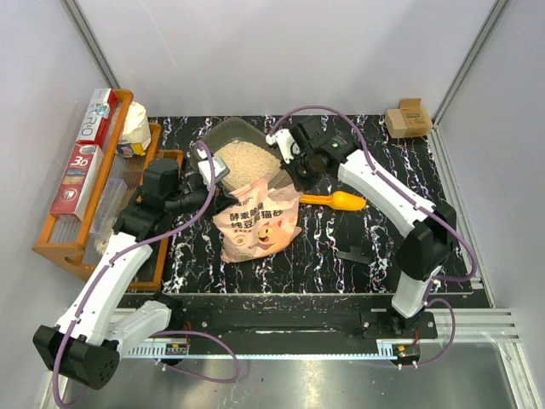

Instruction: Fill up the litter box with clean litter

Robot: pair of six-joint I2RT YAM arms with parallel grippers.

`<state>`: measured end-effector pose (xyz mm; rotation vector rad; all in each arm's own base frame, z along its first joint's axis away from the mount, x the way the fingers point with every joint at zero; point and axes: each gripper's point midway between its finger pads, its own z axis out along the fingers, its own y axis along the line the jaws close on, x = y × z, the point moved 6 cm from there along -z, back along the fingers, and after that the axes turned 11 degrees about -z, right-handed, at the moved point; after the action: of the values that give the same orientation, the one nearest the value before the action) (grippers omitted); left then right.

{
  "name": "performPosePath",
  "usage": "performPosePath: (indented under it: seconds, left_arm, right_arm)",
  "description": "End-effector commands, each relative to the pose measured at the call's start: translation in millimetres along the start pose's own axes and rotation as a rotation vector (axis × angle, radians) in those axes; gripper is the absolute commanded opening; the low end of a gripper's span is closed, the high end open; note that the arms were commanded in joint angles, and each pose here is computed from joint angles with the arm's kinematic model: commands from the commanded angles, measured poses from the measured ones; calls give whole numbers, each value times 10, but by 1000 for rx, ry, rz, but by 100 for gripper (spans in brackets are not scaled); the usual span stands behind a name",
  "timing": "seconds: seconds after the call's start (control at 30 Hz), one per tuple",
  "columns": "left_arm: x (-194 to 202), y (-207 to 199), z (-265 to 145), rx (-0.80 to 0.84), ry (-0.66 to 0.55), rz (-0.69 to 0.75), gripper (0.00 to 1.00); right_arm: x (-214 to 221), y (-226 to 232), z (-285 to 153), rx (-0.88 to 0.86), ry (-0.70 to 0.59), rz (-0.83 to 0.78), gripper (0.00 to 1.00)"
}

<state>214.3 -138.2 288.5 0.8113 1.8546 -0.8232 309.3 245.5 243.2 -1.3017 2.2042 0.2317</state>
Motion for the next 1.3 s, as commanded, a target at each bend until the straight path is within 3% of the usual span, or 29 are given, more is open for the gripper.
performPosePath:
  seconds: [0.0, 0.07, 0.1, 0.13, 0.17, 0.23, 0.3, 0.6, 0.9, 1.27]
  left_arm:
    - [-450, -63, -154, -31, -185, 105, 0]
    - [-497, -63, -156, -30, -200, 105, 0]
    - [-500, -68, -144, -22, -202, 91, 0]
    - [-507, -71, -141, -20, -206, 86, 0]
    - [-528, -63, -128, -20, -220, 81, 0]
    - [-540, -72, -110, -9, -226, 39, 0]
    - [-539, -91, -96, 6, -232, 17, 0]
    - [-502, -80, -70, 9, -228, 4, 0]
    - [-480, -78, -63, 12, -228, -4, 0]
    - [-483, -86, -69, 9, -238, -9, 0]
  right_arm:
    - [-287, -307, -398, 123, -102, 20, 0]
    - [-353, -264, -429, 92, -125, 54, 1]
    - [-346, -238, -424, 78, -124, 60, 7]
    - [-336, -180, -379, 54, -115, 57, 32]
    - [-292, -122, -324, 33, -94, 58, 43]
    - [-237, -9, -258, 7, -63, 57, 62]
    - [-166, 62, -179, -7, -36, 110, 68]
    - [-288, 172, -193, -64, -70, 245, 72]
    - [-326, 267, -201, -157, -87, 247, 74]
    - [-175, 94, 188, 69, 69, 427, 95]
